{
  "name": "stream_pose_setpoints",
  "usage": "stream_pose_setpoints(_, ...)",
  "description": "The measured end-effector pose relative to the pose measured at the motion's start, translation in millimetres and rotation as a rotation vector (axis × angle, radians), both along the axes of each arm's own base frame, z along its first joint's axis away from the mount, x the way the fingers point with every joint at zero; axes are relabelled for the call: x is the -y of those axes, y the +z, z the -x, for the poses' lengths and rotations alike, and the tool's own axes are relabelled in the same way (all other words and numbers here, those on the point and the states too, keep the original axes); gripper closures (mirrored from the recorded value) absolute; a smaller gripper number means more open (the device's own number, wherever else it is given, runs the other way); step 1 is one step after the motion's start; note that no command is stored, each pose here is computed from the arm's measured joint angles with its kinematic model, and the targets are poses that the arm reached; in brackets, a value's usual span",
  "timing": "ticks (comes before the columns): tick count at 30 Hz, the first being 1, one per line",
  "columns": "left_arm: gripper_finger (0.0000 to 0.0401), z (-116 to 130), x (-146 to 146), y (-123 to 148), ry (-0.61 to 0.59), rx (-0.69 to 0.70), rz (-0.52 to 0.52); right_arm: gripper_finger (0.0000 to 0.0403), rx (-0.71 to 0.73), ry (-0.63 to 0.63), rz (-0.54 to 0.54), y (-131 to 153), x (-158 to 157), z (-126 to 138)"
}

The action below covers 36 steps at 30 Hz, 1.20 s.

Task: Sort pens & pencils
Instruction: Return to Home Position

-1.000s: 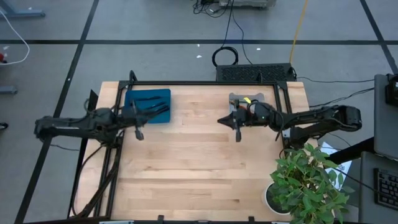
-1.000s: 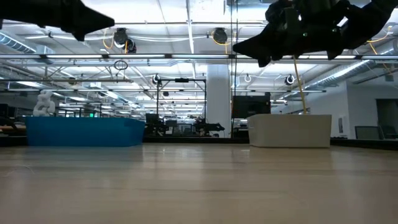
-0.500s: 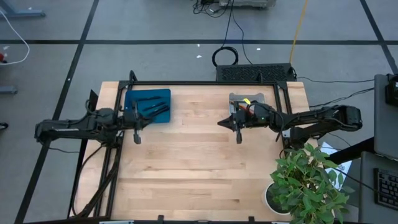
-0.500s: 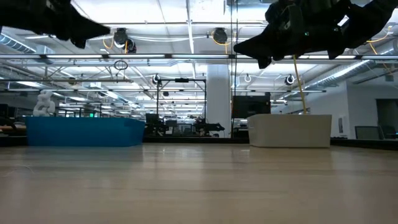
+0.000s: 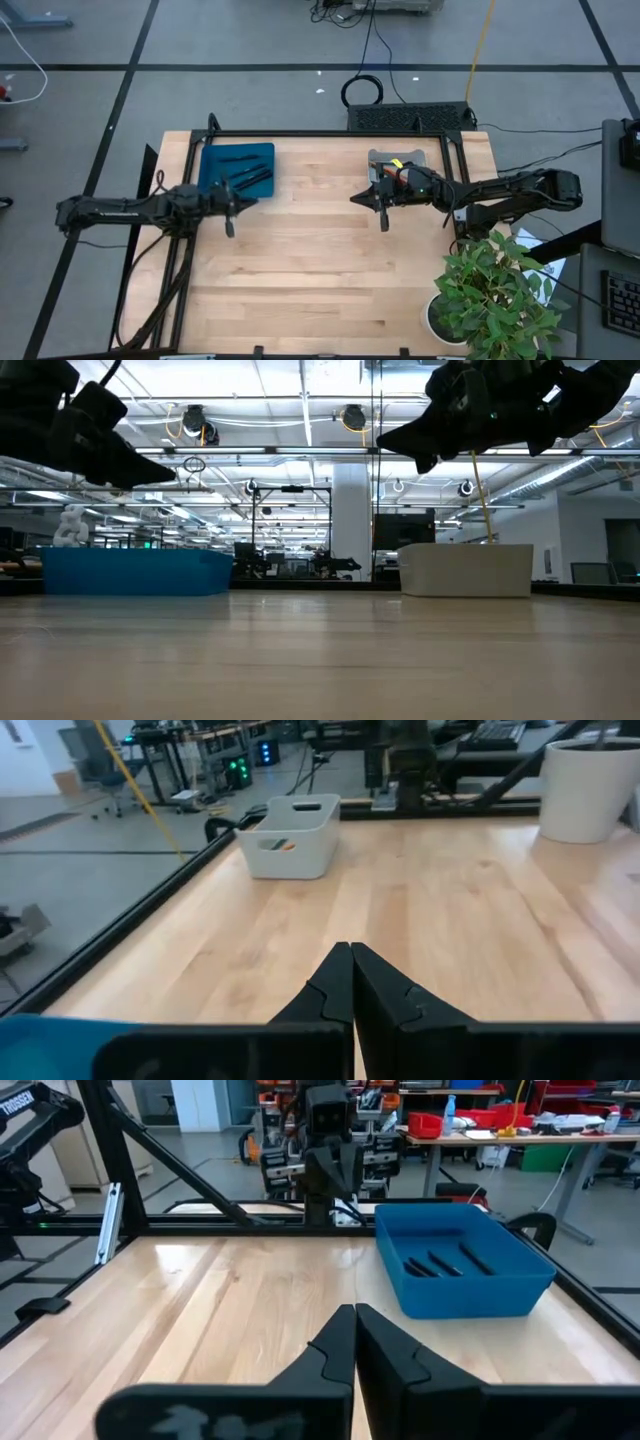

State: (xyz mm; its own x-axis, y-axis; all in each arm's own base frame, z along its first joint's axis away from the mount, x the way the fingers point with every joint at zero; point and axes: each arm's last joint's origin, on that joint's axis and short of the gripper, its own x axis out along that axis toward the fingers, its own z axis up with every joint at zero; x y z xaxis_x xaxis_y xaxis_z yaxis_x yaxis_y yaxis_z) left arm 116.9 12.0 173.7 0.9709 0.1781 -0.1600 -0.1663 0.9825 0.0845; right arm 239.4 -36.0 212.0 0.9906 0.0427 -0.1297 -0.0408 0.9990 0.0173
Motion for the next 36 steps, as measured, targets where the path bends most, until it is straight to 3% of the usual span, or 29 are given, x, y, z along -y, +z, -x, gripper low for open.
stream_pose_setpoints(7,0.0401,11,-6,-2,0.008,-0.006,0.037,0.0403,-0.013,-0.001,-0.014,-1,0,0)
stream_pose_setpoints(14,0.0401,15,-7,-12,0.007,0.107,0.063,0.0403,-0.014,-0.001,-0.014,-1,0,0)
stream_pose_setpoints(20,0.0401,14,-2,-15,-0.058,0.092,0.148,0.0403,-0.015,0.023,-0.043,-1,-1,0)
stream_pose_setpoints(26,0.0401,11,6,-18,-0.100,0.045,0.159,0.0403,-0.043,0.045,-0.067,-1,-2,3)
stream_pose_setpoints(31,0.0401,10,8,-18,-0.092,0.043,0.131,0.0403,-0.034,0.040,-0.064,-6,-3,15)
stream_pose_setpoints(36,0.0393,10,8,-18,-0.087,0.041,0.124,0.0403,0.053,-0.021,-0.098,-15,3,45)
